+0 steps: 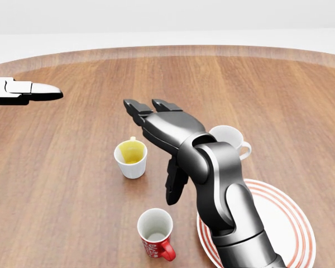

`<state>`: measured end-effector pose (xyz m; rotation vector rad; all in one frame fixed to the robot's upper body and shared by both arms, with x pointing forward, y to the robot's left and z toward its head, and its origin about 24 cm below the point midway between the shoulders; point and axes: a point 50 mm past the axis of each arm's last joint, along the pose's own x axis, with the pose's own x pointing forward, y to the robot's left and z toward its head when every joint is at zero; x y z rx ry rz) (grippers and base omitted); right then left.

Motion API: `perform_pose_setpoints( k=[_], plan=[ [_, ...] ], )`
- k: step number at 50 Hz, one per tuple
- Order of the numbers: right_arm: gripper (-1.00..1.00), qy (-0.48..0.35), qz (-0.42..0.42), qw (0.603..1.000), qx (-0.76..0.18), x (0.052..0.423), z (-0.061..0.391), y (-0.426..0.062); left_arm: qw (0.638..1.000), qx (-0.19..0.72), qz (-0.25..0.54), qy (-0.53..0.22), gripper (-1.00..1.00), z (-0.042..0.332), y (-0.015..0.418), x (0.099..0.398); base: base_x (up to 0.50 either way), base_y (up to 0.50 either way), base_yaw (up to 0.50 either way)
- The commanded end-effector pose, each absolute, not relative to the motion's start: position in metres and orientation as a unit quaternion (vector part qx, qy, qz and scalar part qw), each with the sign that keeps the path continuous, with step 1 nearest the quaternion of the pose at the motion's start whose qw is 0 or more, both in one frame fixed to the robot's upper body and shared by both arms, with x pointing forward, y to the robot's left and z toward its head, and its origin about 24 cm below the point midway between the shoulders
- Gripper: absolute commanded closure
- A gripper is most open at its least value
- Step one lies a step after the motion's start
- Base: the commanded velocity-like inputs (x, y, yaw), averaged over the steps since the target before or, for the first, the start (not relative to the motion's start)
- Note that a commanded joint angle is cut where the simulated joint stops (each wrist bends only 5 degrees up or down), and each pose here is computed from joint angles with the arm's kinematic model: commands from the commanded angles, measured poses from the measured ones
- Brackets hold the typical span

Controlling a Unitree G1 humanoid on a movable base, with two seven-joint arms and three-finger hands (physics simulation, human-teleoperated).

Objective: Pick up the red mug and put it on the plate

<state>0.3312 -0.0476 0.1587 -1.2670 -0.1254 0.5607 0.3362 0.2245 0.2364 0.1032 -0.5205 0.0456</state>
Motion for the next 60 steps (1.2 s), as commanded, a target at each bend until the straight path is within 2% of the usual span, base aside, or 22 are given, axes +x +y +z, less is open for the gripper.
perform_pose_setpoints(
  k=[1, 14, 34, 60],
  plan=[
    [-1.0, -0.04, 0.273, 0.762, -0.586, 0.325, 0.143, -0.041, 0.966, 0.05, 0.023, -0.251, -1.0, 0.233, 0.226, 0.337, 0.0, 0.0, 0.0],
    [-1.0, -0.023, 0.295, 0.758, -0.581, 0.316, 0.124, -0.033, 0.968, 0.049, 0.024, -0.245, -1.0, 0.231, 0.226, 0.338, 0.0, 0.0, 0.0],
    [-1.0, -0.048, 0.284, 0.752, -0.593, 0.294, 0.127, -0.021, 0.97, 0.048, 0.024, -0.239, -1.0, 0.228, 0.228, 0.339, 0.0, 0.0, 0.0],
    [-1.0, 0.046, 0.365, 0.738, -0.565, 0.294, 0.069, -0.016, 0.971, 0.045, 0.03, -0.232, -1.0, 0.224, 0.234, 0.338, 0.0, 0.0, 0.0]
  ],
)
